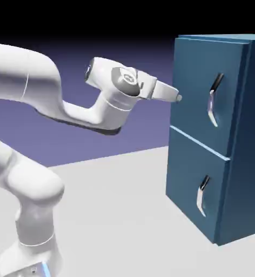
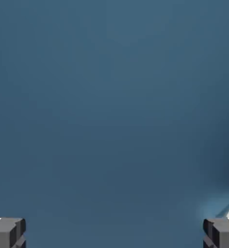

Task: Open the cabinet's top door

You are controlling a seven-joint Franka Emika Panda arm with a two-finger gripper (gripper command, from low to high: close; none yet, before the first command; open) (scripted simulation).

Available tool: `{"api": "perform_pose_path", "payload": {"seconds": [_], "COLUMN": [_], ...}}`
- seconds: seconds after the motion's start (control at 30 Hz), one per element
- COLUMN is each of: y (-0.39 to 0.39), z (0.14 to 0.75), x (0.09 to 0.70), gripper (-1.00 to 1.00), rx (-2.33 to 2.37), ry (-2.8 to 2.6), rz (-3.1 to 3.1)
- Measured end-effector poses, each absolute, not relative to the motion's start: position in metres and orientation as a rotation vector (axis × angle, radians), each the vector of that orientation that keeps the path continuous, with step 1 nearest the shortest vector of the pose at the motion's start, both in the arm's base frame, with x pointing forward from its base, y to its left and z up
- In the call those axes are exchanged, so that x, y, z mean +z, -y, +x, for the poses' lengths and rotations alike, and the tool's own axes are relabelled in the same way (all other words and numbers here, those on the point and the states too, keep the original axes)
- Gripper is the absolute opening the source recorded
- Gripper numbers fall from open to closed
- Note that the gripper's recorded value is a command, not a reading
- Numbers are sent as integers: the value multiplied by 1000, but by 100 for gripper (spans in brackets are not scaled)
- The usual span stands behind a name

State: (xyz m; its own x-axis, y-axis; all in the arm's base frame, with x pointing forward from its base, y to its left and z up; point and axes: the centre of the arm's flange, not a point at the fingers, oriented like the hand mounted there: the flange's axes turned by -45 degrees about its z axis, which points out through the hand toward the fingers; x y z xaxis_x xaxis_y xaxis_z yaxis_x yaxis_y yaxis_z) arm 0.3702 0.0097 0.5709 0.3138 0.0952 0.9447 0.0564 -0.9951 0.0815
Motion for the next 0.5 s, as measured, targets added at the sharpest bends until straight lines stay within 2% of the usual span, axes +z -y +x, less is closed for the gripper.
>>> {"api": "perform_pose_path", "payload": {"seconds": [0.5], "y": [39], "z": [381], "x": [562], "gripper": [0], "rx": [2061], "ry": [-93], "rz": [2360]}}
